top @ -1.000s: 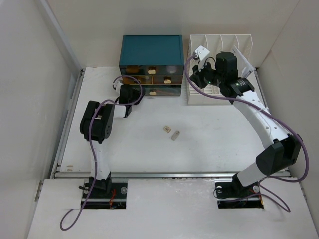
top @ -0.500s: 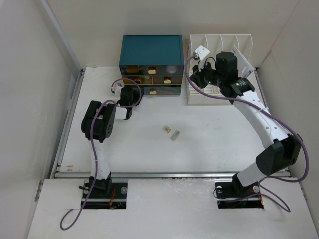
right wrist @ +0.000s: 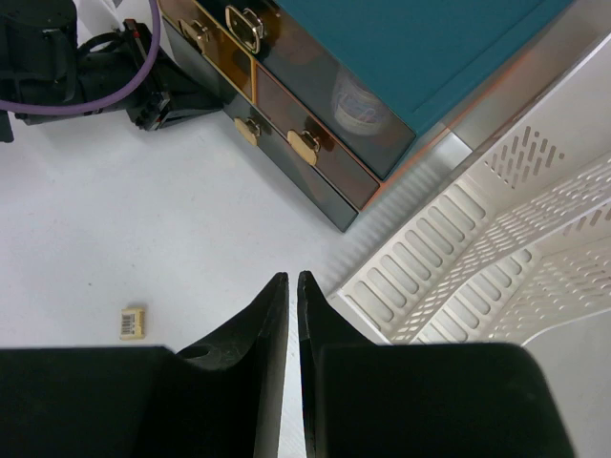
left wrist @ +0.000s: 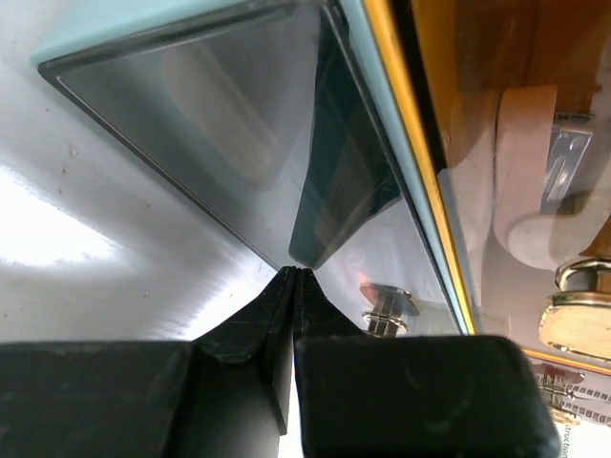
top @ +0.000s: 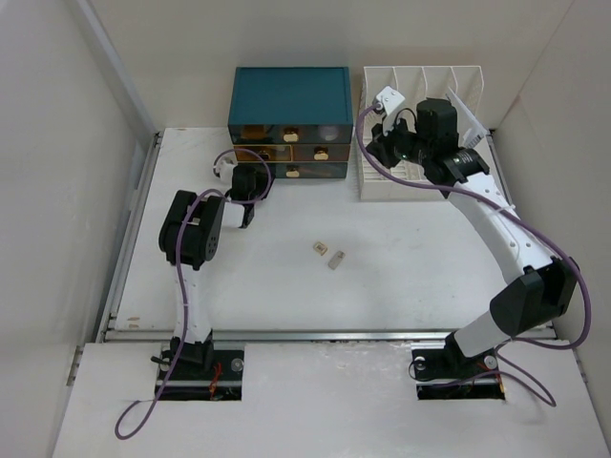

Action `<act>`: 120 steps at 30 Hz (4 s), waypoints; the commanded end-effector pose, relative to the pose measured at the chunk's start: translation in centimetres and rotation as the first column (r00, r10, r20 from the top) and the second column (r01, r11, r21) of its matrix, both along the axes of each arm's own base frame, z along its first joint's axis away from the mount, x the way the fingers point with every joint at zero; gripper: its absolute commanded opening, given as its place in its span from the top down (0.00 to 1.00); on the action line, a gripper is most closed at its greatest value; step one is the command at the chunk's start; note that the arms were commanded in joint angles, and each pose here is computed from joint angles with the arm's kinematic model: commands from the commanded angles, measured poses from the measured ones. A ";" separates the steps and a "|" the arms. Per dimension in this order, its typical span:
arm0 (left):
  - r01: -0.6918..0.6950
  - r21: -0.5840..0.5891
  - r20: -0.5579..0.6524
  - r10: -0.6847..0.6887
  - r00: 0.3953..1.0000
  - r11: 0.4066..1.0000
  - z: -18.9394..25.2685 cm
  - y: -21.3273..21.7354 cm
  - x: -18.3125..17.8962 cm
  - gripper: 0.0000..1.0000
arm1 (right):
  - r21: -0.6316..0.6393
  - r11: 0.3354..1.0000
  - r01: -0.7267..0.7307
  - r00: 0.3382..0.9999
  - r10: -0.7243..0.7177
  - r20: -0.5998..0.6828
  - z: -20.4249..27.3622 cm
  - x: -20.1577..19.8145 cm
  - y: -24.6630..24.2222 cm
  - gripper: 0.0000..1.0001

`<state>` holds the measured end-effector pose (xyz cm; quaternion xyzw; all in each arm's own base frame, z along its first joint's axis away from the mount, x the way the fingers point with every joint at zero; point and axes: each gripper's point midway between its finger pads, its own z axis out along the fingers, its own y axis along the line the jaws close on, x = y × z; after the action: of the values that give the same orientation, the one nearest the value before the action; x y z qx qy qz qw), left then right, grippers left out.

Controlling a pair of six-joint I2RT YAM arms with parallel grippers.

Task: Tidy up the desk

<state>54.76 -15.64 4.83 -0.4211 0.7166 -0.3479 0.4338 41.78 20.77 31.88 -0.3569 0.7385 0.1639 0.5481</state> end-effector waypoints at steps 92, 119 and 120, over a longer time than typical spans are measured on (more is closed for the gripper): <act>0.184 -0.339 0.406 -0.033 0.913 0.922 11.7 -13.4 -0.9 0.52 | -0.003 0.999 -0.035 0.999 0.036 0.011 0.1 0.2 -0.6 0.86; 0.209 -0.365 0.400 -0.050 0.915 0.907 12.0 -15.1 0.2 0.62 | -0.012 0.999 -0.039 0.999 0.039 0.008 -0.3 0.4 -0.6 0.86; 0.210 -0.365 0.401 -0.050 0.915 0.907 12.2 -15.1 0.4 0.66 | -0.012 0.999 -0.039 0.999 0.039 0.008 -0.3 0.4 -0.6 0.86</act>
<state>54.43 -30.42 14.45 -0.3819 0.5806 -0.5748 0.4320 42.18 20.21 31.00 -0.3662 0.7401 0.1663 0.5390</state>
